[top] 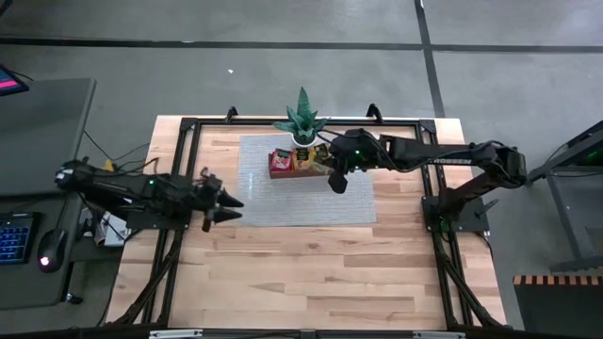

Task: Pick & Place Tea
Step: Put the yellow tea bag into the right section of the wooden organizer

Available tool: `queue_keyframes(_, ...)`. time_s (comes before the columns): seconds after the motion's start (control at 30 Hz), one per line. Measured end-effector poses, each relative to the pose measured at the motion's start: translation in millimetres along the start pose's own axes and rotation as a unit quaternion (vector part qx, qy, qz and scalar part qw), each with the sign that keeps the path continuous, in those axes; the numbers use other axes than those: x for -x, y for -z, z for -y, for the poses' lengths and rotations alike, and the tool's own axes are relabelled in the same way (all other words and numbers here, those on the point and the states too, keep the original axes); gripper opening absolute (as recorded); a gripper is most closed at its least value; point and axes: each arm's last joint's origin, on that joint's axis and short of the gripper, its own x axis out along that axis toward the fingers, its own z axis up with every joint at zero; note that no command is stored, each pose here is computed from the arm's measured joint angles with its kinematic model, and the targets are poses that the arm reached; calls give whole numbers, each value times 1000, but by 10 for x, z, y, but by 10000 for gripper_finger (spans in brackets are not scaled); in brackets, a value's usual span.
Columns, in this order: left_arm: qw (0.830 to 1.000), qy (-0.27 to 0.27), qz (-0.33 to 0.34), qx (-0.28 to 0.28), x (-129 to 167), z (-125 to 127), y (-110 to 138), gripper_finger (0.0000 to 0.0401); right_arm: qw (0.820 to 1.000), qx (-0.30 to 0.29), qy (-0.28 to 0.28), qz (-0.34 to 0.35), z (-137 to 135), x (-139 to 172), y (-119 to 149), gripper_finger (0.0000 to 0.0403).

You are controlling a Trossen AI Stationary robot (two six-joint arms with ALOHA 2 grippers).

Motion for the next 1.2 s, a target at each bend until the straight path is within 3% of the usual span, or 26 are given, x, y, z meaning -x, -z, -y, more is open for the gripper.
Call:
queue_keyframes(0.17,997,38,64,7,197,-62,-22,209,999,-29,-27,0,165,-155,211,0)
queue_keyframes(0.4,988,67,132,32,361,-109,-23,209,999,3,-32,4,435,-237,337,0)
queue_keyframes(0.8,978,118,162,53,419,-67,-60,209,997,76,-30,11,939,-223,373,0)
queue_keyframes(1.0,975,129,175,52,432,-49,-85,209,994,96,-56,17,1016,-238,384,0)
queue_keyframes(1.2,974,139,174,52,437,-40,-91,209,991,112,-72,-2,1017,-446,465,0)
